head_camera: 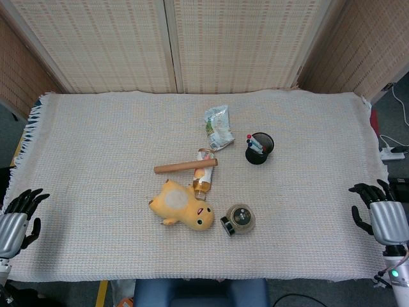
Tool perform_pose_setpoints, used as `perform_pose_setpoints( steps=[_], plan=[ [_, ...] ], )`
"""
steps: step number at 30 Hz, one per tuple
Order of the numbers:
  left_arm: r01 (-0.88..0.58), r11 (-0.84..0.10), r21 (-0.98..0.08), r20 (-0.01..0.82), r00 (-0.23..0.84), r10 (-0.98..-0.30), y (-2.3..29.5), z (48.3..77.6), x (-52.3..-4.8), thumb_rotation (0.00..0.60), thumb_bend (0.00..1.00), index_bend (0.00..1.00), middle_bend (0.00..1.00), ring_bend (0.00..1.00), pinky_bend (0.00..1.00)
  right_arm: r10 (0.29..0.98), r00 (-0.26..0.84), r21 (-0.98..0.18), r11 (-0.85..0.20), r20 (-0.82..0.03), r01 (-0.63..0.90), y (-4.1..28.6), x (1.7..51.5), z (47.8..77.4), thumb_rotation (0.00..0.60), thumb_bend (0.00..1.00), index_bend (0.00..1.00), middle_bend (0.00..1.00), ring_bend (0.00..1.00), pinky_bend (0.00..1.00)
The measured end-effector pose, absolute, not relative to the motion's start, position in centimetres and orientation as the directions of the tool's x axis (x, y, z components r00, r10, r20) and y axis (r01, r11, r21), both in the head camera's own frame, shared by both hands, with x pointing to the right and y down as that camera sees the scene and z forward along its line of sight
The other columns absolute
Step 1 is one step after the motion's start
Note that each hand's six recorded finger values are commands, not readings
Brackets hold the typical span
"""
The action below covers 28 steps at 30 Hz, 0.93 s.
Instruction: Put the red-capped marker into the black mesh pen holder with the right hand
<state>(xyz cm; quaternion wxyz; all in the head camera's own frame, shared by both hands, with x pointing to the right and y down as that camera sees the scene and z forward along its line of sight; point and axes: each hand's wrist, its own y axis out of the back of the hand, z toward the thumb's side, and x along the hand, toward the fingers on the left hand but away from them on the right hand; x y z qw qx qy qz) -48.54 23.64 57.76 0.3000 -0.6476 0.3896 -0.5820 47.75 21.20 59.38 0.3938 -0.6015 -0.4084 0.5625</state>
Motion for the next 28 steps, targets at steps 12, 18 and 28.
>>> perform_pose_setpoints(
  steps=[12,18,28],
  plan=[
    [-0.137,-0.528,-0.838,0.529,0.034,-0.848,23.8,58.1,-48.1,0.6,0.64,0.18,0.06,0.01,0.11,0.953,-0.054,-0.95,-0.289,-0.297,0.117,23.5,51.3,58.6,0.6,0.41,0.36,0.26,0.28,0.13],
    [-0.133,-0.53,-0.837,0.53,0.039,-0.847,23.8,58.2,-48.1,0.6,0.64,0.18,0.06,0.01,0.11,0.955,-0.045,-0.95,-0.286,-0.293,0.124,23.5,51.0,58.5,0.6,0.42,0.36,0.26,0.28,0.13],
    [-0.139,-0.529,-0.837,0.53,0.033,-0.848,23.8,58.1,-48.2,0.6,0.64,0.18,0.06,0.01,0.11,0.955,-0.047,-0.95,-0.287,-0.294,0.121,23.6,51.0,58.5,0.6,0.41,0.37,0.26,0.28,0.13]
  ],
)
